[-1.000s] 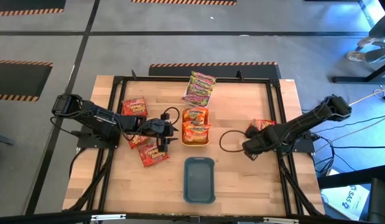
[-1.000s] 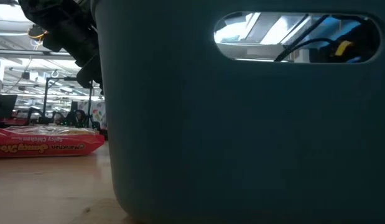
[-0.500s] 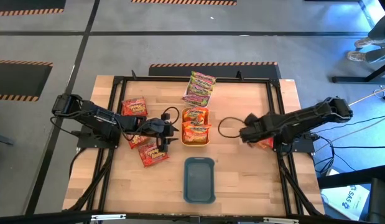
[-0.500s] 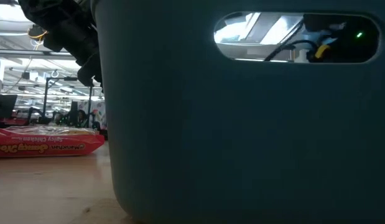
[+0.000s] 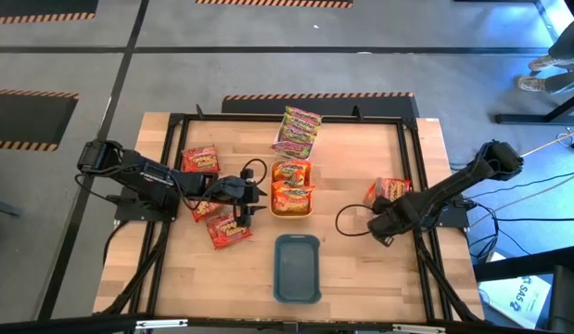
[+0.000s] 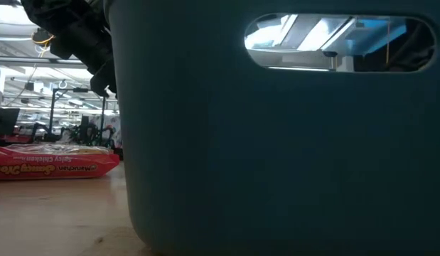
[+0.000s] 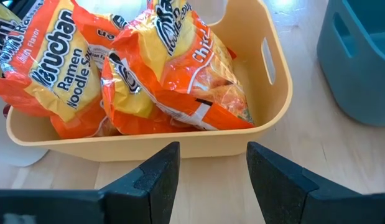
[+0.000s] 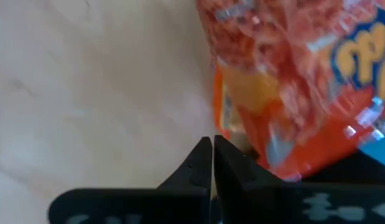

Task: Sort Maruchan noodles
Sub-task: Put the yellow noodle pack into the yellow bin

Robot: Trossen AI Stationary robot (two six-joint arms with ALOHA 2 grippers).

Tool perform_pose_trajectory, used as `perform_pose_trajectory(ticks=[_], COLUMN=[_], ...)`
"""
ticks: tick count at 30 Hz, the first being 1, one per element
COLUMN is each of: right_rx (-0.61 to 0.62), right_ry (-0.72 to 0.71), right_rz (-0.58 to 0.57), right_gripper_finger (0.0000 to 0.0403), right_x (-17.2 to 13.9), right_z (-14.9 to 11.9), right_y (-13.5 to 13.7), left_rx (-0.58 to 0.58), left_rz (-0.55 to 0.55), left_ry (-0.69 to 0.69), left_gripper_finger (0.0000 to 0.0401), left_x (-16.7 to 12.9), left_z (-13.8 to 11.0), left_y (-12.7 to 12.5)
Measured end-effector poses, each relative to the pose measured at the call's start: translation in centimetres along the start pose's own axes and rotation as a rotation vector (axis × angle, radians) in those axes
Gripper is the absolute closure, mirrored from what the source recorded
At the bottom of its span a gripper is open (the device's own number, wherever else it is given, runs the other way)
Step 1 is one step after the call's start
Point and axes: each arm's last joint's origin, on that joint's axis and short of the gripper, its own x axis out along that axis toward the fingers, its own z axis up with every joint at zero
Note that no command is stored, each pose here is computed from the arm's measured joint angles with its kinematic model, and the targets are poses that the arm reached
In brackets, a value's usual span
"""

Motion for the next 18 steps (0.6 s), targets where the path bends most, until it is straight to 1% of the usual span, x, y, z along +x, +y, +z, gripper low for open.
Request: perform_pose_trajectory(ticks=[3,6,9,11,12,14,16,18], right_rx=[0.000,0.060,0.177,0.238,0.253,0.246,0.193,0.115], right_ry=[-0.079,-0.241,-0.427,-0.485,-0.484,-0.421,-0.321,-0.239], right_rz=[-0.037,-0.095,-0.266,-0.337,-0.348,-0.326,-0.245,-0.131], right_gripper_finger=[0.0402,0.0402,0.0402,0.0402,0.0402,0.0402,0.0402,0.0402], right_x=[0.4,-0.1,-0.9,-1.1,-1.1,-1.1,-1.0,-0.9], right_z=[0.2,0.7,1.2,1.6,1.8,2.0,2.0,2.0], right_y=[-0.2,-0.3,-1.7,-2.6,-2.8,-3.0,-2.5,-1.7], left_rx=[0.000,-0.002,-0.001,0.001,0.001,0.001,0.001,-0.001], left_rz=[0.000,0.001,0.001,0.001,0.001,0.001,0.001,0.001], left_ry=[-0.001,-0.011,-0.020,-0.019,-0.020,-0.018,-0.017,-0.017], left_gripper_finger=[0.0218,0.0218,0.0218,0.0218,0.0218,0.0218,0.0218,0.0218], left_x=[0.0,0.0,0.0,0.0,0.0,0.0,0.0,0.0], left_z=[0.0,0.1,0.2,0.2,0.2,0.2,0.2,0.2], left_y=[0.0,0.0,0.0,0.0,0.0,0.0,0.0,0.0])
